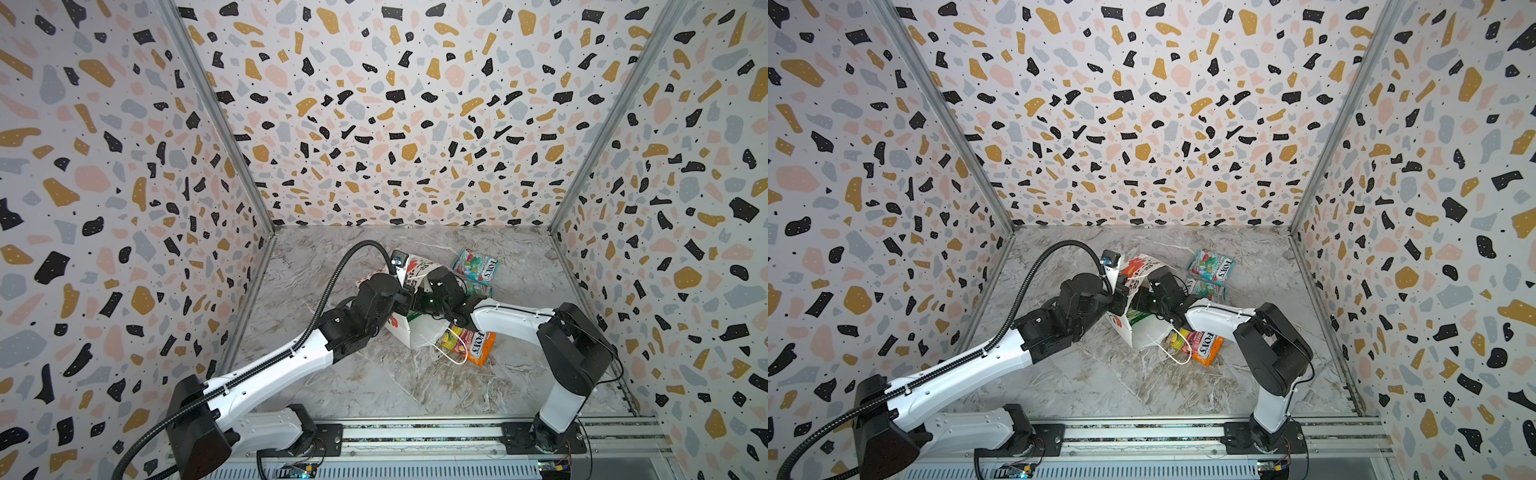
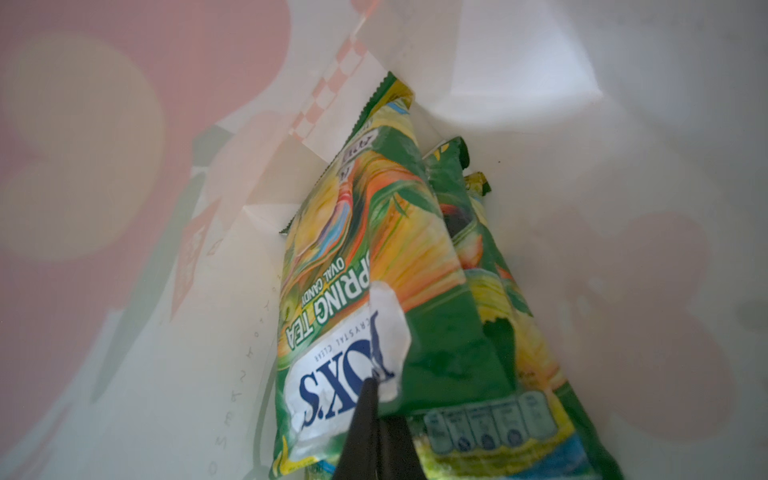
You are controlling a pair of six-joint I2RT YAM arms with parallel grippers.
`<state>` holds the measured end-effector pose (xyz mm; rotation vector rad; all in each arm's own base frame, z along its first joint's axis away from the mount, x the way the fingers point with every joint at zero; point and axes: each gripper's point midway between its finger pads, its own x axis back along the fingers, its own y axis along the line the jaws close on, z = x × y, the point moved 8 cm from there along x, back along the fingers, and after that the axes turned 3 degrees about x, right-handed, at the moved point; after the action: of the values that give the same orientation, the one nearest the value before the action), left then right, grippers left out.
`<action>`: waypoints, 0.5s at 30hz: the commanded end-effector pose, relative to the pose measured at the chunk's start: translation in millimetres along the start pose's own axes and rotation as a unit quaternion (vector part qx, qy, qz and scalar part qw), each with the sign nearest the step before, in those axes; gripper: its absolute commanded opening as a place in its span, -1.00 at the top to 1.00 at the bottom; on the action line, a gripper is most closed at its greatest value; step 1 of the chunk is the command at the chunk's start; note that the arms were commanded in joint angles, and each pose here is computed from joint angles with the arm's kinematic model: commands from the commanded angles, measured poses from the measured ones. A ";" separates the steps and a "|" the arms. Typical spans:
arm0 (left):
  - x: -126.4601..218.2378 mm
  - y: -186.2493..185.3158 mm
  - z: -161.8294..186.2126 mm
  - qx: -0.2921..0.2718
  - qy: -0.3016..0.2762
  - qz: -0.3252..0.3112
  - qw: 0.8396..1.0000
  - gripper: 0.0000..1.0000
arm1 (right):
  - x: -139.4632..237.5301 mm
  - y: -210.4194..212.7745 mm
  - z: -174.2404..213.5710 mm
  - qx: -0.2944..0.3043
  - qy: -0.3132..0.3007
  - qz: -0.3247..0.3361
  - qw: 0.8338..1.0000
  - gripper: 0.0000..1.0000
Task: Take the snacks out of the paper bag
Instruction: 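Grasp the green Fox's Spring Tea packet inside the bag with the right gripper, then pull the green packet out of the bag and carry it beyond the bag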
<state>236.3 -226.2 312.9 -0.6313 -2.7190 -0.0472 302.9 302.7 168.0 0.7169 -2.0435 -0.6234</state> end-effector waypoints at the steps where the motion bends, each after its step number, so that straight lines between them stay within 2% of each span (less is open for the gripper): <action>1: 7.4 2.7 -15.8 0.011 -0.026 -0.011 1.000 1.00 | 23.4 17.5 -9.7 0.038 -0.022 -0.018 0.999 1.00; 15: 8.5 7.2 -16.2 0.015 -0.031 -0.031 0.999 1.00 | 60.4 17.4 0.7 0.098 -0.007 -0.007 0.995 1.00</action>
<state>237.6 -223.0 314.0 -0.5856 -2.7383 -0.0508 278.1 280.8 196.1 0.7888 -2.0935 -0.4983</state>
